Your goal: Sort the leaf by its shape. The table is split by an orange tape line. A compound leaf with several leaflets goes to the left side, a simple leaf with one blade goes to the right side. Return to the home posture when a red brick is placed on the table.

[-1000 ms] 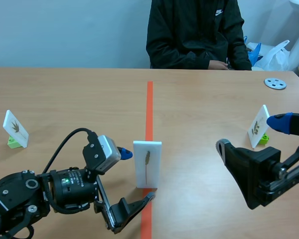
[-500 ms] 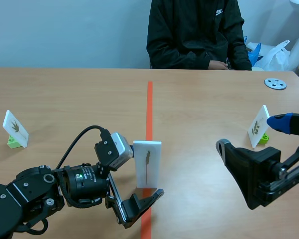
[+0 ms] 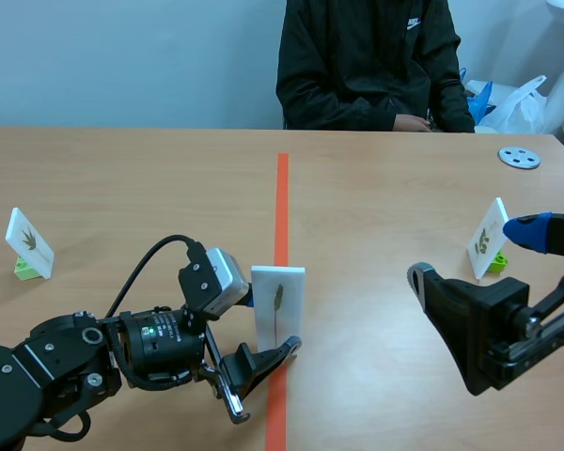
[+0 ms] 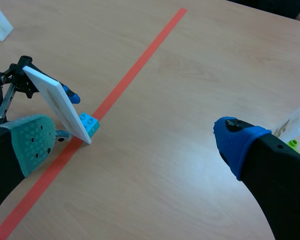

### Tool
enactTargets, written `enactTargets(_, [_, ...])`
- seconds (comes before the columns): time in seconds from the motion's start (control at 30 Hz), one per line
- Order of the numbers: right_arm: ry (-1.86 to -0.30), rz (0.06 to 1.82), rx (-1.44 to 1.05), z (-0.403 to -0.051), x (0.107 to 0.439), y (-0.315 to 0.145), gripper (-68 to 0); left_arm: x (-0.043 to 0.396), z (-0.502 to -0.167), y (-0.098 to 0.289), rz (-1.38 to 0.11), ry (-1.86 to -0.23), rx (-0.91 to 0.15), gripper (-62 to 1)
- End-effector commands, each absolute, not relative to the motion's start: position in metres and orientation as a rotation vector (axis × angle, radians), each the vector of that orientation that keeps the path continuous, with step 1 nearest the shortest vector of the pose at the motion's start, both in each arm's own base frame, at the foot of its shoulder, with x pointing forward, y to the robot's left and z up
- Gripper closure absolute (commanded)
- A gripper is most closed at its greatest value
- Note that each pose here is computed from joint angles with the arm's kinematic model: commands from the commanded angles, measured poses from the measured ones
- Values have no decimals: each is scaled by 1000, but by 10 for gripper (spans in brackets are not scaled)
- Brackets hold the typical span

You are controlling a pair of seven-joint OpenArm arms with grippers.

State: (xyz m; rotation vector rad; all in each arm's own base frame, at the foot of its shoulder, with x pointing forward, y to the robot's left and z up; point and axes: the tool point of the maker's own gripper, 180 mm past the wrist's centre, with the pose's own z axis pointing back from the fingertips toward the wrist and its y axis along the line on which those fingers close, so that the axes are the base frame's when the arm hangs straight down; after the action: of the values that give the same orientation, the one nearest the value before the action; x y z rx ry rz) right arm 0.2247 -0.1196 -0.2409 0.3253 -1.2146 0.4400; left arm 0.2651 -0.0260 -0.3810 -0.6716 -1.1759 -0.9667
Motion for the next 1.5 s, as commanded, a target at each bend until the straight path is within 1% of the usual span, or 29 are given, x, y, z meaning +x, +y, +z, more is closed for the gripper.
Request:
enactTargets(0.0, [-1250, 442, 319, -232, 230, -122, -679, 269, -366, -32, -952, -1232, -705, -352])
enactTargets(0.07, [-1249, 442, 319, -233, 230, -122, -679, 269, -364, -33, -947, -1246, -716, -307])
enactTargets(0.17, [-1249, 442, 319, -233, 230, -122, -679, 268, -363, -33, -942, -1250, -720, -267])
enactTargets(0.4, [-1249, 442, 319, -233, 230, -122, -679, 268, -362, -33, -941, -1253, -721, -259])
enactTargets(0.43, [-1249, 442, 319, -233, 230, -122, -679, 268, -362, -33, -941, -1253, -721, -239])
enactTargets(0.53, [-1249, 442, 319, -233, 230, -122, -679, 268, -363, -33, -942, -1252, -720, -150])
enactTargets(0.6, [-1249, 442, 319, -233, 230, -122, -679, 268, -363, -32, -942, -1251, -719, -115])
enactTargets(0.8, [-1250, 442, 319, -232, 230, -122, -679, 269, -363, -32, -939, -1251, -721, -115])
enactTargets(0.87, [-1250, 442, 319, -232, 230, -122, -679, 270, -360, -32, -911, -1255, -740, -115])
enactTargets(1.0, [-1250, 442, 319, -232, 230, -122, -679, 270, -344, -31, -837, -1262, -828, -114])
enactTargets(1.03, [-1250, 442, 319, -232, 230, -122, -679, 271, -339, -30, -820, -1271, -840, -104])
enactTargets(1.13, [-1250, 442, 319, -232, 230, -122, -679, 274, -324, -22, -781, -1311, -855, -42])
enactTargets(1.2, [-1250, 442, 319, -232, 230, -122, -679, 273, -315, -16, -758, -1327, -871, -40])
enactTargets(1.37, [-1250, 443, 319, -232, 230, -122, -679, 273, -314, -2, -717, -1326, -830, -40])
enactTargets(1.47, [-1250, 443, 319, -232, 230, -122, -679, 273, -297, 10, -683, -1364, -846, -40])
